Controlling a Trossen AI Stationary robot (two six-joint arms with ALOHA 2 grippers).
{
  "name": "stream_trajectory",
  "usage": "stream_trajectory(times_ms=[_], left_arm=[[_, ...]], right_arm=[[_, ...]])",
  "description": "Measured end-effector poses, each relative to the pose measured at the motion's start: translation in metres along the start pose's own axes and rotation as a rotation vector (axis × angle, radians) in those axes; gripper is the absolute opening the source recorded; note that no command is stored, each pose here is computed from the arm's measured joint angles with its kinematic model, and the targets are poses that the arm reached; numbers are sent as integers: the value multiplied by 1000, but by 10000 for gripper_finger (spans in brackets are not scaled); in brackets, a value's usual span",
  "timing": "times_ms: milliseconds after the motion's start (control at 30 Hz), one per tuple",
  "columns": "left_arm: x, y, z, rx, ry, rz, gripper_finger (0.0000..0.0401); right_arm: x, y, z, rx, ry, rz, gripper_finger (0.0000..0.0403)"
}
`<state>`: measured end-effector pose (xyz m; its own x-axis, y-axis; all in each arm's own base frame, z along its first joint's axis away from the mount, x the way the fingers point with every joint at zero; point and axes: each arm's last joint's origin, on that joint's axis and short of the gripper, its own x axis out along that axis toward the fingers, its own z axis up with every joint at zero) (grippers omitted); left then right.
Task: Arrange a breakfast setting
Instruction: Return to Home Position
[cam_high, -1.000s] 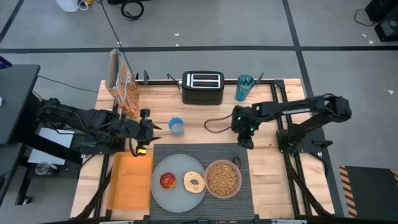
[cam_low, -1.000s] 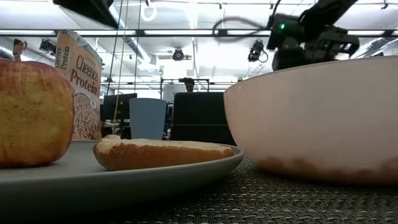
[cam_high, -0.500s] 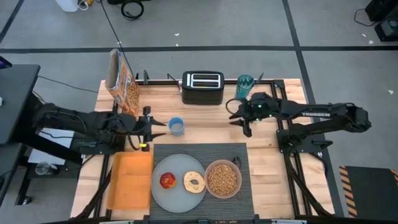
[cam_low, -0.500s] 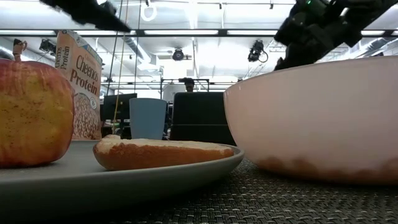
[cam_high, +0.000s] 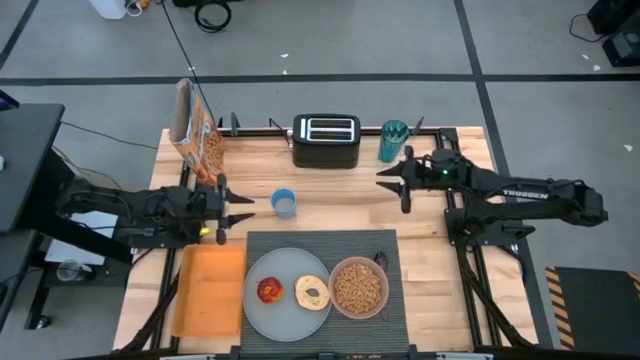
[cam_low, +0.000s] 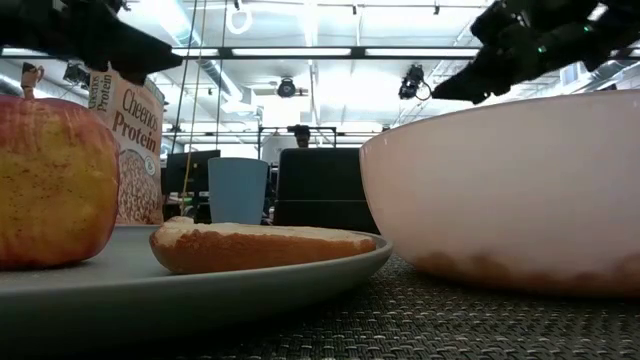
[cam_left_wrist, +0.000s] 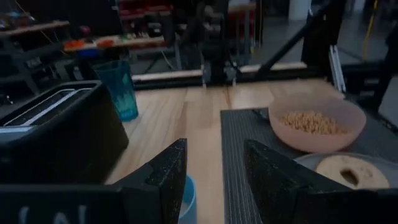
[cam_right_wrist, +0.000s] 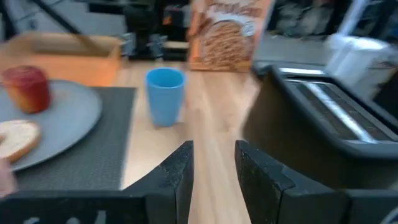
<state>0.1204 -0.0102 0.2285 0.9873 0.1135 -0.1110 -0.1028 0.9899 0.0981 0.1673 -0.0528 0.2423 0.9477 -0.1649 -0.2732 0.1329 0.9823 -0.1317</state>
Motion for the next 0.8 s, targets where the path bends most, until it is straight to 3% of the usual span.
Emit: stream_trajectory(times_ms=[400, 667, 800], left_arm=[[-8, 2, -36, -45, -142, 111, 166], [-10, 2, -51, 0, -220, 125, 165], [-10, 3, -52, -13, -205, 138, 151]], right_arm=[[-33, -6, -34, 76, -153, -165, 117], [-43, -14, -57, 133, -201, -71, 73], [-45, -20, -65, 163, -242, -104, 48]])
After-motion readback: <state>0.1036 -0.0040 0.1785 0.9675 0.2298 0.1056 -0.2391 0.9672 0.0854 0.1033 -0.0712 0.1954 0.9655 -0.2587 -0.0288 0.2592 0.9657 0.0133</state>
